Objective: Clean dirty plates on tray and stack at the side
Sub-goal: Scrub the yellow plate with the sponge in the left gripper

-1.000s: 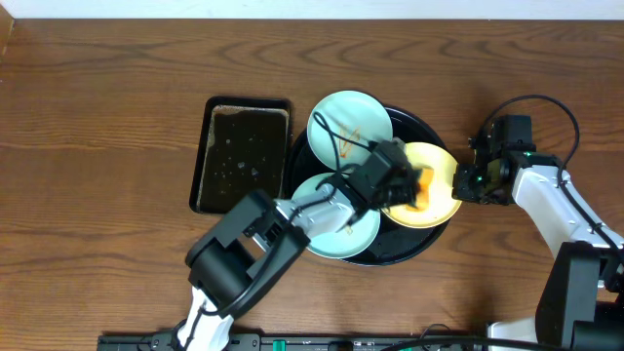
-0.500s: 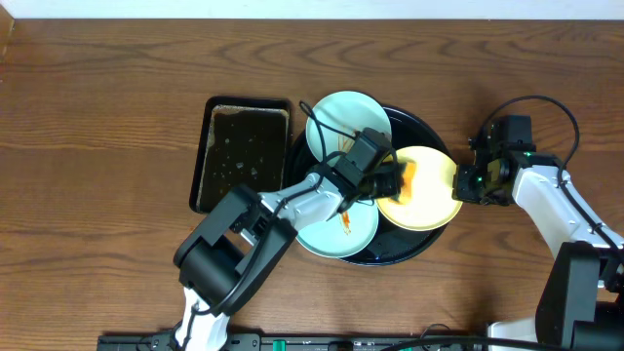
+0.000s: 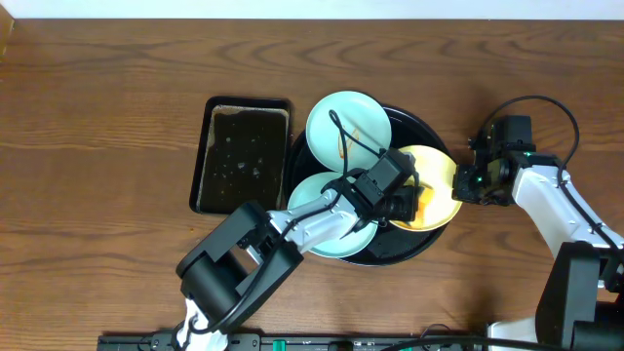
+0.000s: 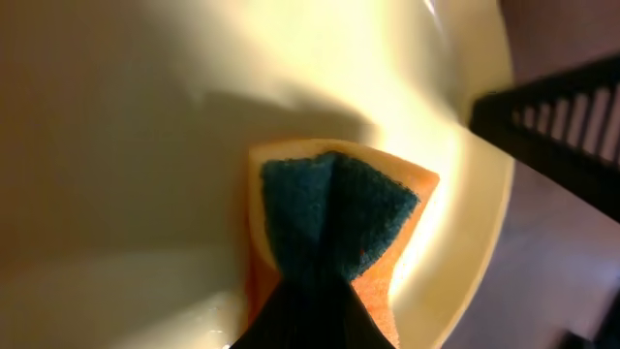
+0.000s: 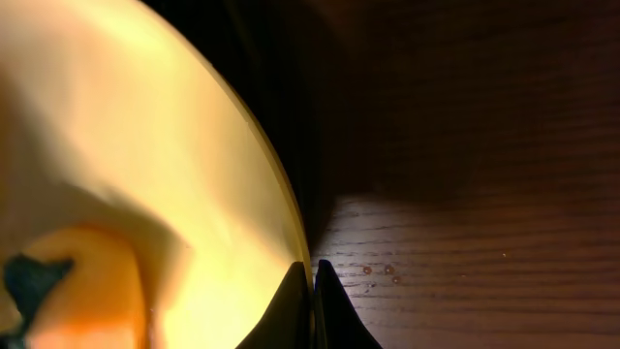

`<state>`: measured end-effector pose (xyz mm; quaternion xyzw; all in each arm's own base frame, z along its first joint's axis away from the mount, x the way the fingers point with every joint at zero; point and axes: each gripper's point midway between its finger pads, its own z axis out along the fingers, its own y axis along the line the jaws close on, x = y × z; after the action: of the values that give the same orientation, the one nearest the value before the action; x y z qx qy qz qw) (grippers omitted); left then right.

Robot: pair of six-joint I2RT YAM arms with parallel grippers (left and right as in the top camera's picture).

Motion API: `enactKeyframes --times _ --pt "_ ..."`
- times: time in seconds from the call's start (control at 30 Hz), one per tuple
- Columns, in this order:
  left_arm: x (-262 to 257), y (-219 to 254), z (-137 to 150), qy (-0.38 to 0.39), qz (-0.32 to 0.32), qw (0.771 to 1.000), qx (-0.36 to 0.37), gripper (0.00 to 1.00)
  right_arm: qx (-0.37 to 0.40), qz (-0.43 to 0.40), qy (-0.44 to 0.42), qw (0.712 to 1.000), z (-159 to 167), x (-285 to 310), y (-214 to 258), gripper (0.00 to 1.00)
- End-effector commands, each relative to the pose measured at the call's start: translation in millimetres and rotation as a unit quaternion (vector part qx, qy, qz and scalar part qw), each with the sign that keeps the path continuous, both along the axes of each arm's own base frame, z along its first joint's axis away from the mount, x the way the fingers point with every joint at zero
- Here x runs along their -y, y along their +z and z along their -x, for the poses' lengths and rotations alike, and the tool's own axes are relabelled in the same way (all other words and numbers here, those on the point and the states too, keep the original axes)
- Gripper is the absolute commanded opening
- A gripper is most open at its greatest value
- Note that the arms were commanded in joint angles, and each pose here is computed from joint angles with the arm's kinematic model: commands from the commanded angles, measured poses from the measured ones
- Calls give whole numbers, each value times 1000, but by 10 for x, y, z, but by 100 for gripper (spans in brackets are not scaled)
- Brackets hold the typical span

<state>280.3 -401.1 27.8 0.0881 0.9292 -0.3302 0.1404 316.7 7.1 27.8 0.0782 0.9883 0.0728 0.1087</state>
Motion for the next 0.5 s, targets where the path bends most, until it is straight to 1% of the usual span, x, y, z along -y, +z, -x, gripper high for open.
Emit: enactKeyframes --times 0.0,0.07,0.23,0.47 --pt "-229 18 -348 48 -60 994 83 7 3 2 12 1000 -38 -29 18 1" --pt "-306 44 -486 52 -77 989 118 7 3 2 12 1000 -38 -29 18 1" --pt "-351 203 -714 51 -68 984 156 8 5 2 11 1000 -49 -28 20 1" --pt "-347 781 -773 34 -43 977 206 7 23 2 11 1000 -130 -26 41 1"
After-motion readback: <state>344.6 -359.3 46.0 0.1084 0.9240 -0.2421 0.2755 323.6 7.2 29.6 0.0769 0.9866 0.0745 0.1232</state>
